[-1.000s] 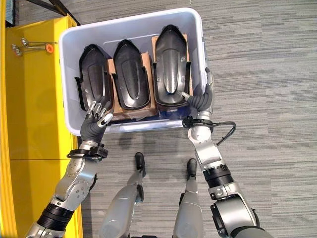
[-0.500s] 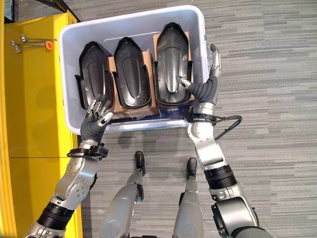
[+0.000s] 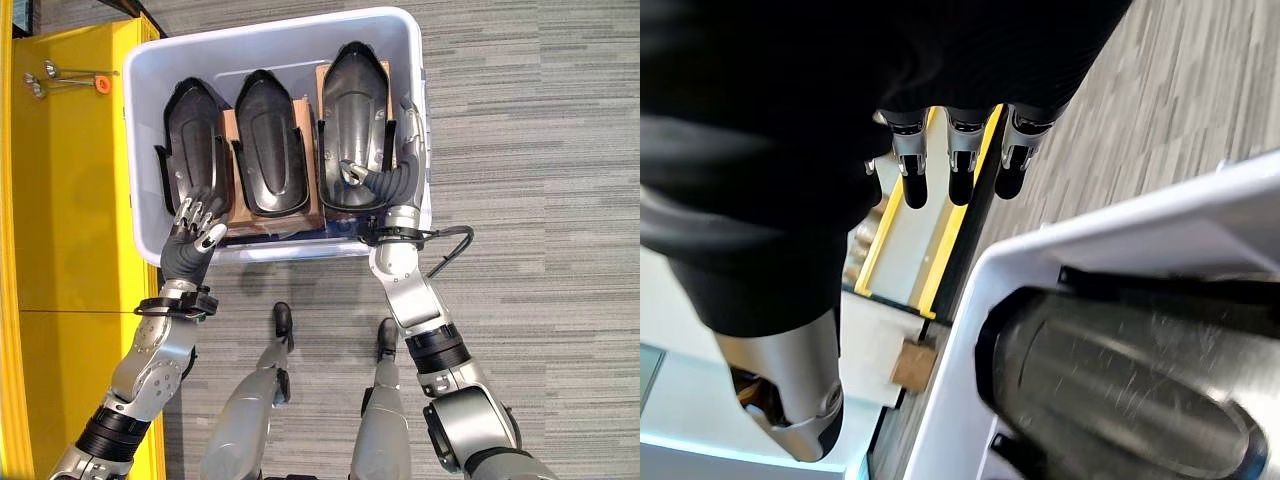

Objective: Move parts from the plastic box to the shelf.

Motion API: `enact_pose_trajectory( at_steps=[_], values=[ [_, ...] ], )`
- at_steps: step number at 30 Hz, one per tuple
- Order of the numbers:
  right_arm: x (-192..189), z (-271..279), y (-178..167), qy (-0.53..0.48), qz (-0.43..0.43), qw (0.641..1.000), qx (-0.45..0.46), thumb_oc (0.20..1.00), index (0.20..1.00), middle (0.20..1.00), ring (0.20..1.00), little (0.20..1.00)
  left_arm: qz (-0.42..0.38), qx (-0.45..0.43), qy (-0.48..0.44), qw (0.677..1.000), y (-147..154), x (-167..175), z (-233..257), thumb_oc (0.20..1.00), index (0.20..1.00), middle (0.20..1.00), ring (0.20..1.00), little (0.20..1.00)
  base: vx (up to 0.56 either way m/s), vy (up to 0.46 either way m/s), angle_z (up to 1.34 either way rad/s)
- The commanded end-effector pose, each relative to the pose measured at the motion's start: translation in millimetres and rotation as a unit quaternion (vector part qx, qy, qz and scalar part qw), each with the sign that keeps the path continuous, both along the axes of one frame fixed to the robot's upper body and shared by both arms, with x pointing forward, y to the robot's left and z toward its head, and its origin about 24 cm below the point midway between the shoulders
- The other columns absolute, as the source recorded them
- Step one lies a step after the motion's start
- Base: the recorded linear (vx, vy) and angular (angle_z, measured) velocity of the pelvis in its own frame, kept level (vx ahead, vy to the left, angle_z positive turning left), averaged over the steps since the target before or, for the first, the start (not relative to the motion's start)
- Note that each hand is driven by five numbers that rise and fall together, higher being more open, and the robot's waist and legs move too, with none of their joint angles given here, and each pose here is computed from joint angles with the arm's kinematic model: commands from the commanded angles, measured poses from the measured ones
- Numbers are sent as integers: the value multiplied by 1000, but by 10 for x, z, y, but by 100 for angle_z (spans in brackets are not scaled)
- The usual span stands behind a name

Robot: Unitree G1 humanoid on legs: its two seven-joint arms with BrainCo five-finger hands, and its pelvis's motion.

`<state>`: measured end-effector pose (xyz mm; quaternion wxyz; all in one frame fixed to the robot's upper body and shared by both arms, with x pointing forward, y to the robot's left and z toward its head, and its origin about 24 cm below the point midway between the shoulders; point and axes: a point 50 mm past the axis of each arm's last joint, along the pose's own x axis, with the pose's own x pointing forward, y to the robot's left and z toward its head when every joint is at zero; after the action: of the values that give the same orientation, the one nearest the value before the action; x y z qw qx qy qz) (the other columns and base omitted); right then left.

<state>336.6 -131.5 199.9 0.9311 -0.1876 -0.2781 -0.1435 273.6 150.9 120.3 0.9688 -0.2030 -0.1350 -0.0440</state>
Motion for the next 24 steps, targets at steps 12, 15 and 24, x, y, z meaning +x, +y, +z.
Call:
enact_pose_trajectory(
  at_steps=[12, 15, 24],
  values=[
    [124, 224, -11, -30, -3, 999, -25, 1000, 1000, 1000, 1000, 1000, -19, -3, -86, 996, 0, -94, 334, 1000, 1000, 1000, 1000, 1000, 0, 0, 1],
    [187, 193, -99, -15, -27, 999, -19, 1000, 1000, 1000, 1000, 1000, -20, -4, -88, 996, -2, -94, 339, 1000, 1000, 1000, 1000, 1000, 0, 0, 0],
    [231, 166, -280, -5, -73, 997, -29, 1000, 1000, 1000, 1000, 1000, -24, -5, -91, 996, -17, -96, 346, 1000, 1000, 1000, 1000, 1000, 0, 0, 0]
  ],
)
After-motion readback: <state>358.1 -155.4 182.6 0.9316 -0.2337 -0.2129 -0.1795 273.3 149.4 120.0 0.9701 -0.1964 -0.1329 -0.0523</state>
